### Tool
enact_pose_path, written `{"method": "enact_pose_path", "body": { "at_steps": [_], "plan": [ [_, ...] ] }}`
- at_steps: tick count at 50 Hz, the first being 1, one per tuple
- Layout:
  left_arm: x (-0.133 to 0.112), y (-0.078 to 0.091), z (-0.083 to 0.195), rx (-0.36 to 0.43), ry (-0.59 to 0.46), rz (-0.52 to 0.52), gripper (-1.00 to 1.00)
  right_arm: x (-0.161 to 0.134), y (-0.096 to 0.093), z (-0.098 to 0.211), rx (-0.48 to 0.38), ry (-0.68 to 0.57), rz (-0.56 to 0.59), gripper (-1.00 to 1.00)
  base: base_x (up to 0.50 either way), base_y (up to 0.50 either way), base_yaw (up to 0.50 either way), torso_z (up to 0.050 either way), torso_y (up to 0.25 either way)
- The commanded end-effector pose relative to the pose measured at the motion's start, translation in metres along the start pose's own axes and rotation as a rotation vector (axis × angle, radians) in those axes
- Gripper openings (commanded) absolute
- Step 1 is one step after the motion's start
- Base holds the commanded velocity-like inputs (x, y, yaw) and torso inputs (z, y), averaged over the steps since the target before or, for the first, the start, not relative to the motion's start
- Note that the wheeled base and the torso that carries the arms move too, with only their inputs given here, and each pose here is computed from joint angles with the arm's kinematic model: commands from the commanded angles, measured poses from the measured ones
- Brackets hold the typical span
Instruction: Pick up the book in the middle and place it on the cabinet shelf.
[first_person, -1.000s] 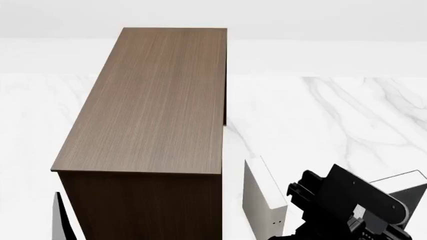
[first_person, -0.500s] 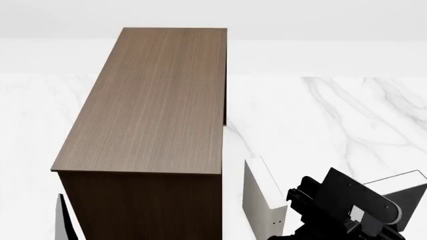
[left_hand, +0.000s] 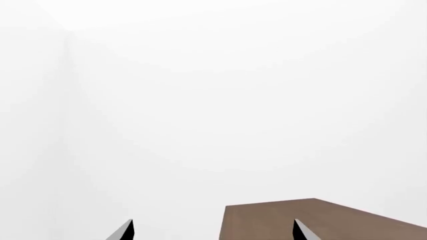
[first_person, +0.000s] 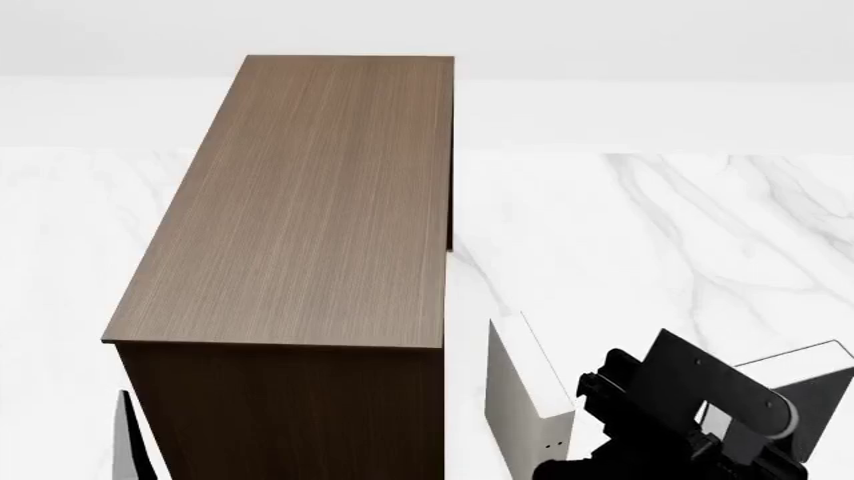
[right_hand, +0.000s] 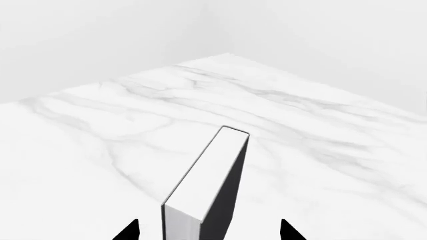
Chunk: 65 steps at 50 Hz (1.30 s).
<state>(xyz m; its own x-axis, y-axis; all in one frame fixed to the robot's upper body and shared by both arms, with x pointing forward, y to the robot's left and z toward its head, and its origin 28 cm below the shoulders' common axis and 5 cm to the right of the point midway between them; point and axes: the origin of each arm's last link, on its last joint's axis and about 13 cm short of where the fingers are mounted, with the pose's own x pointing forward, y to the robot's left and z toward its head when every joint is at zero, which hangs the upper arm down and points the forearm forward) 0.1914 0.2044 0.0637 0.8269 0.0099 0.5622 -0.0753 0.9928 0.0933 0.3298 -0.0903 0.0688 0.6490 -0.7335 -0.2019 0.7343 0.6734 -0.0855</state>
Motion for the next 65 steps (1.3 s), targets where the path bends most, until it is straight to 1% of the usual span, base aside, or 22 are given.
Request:
{"method": "enact_pose_path", "body": {
  "at_steps": [1, 26, 65],
  "plan": [
    [0.001, 0.001, 0.0, 0.01, -0.006, 0.001, 1.0, 0.002, 0.006, -0.005, -0.001, 0.015, 0.014, 1.0, 0.0, 0.0, 0.0, 0.0, 0.0],
    [0.001, 0.0, 0.0, 0.012, -0.002, 0.0, 1.0, 0.014, 0.011, -0.015, -0.008, 0.033, 0.001, 1.0, 0.0, 0.0, 0.0, 0.0, 0.0],
    [0.0, 0.0, -0.002, 0.011, 0.012, -0.01, 1.0, 0.033, 0.021, -0.034, -0.052, 0.046, -0.03, 1.0, 0.0, 0.0, 0.0, 0.0, 0.0]
  ]
}}
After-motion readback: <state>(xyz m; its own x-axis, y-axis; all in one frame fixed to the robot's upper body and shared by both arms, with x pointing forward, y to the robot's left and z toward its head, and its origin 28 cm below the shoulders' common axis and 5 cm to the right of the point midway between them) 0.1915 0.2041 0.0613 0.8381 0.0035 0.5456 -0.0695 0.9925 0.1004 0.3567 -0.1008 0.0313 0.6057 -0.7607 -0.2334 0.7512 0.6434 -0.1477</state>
